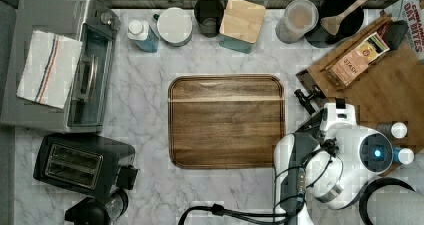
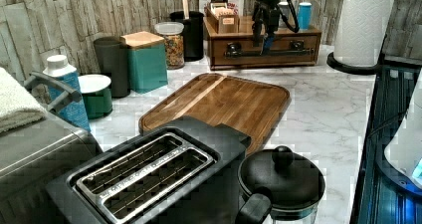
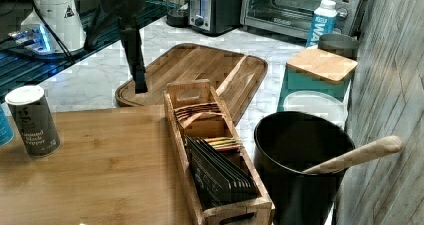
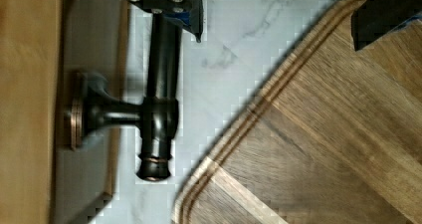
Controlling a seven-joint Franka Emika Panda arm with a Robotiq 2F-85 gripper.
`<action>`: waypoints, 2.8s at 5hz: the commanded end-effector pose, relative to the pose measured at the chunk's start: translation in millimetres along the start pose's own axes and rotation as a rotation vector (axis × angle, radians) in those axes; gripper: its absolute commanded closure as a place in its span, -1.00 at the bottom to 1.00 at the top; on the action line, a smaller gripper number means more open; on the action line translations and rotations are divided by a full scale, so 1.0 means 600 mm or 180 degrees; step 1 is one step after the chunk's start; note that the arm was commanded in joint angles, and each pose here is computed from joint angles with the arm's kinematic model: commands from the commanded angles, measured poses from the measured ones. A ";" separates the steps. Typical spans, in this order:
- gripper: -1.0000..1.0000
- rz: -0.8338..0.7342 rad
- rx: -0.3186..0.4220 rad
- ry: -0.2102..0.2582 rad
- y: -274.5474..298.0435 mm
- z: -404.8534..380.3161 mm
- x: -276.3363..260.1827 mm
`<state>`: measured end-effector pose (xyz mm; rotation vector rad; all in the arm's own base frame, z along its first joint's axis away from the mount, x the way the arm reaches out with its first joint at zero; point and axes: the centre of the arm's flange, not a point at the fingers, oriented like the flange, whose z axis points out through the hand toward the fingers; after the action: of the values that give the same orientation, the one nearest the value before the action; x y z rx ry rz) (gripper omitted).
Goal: Open the drawer.
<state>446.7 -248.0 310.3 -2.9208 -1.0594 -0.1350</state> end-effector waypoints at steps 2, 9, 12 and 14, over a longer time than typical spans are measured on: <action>-1.00 -0.0076 -0.0688 0.0222 0.083 -0.052 -0.074; -1.00 0.0597 -0.0742 0.0220 -0.061 0.022 -0.095; -1.00 0.0282 -0.0830 0.0549 -0.012 0.076 -0.111; -1.00 0.0266 -0.0848 0.0584 0.005 0.084 -0.116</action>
<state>384.3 -286.6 243.3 -3.0824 -0.9421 -0.5579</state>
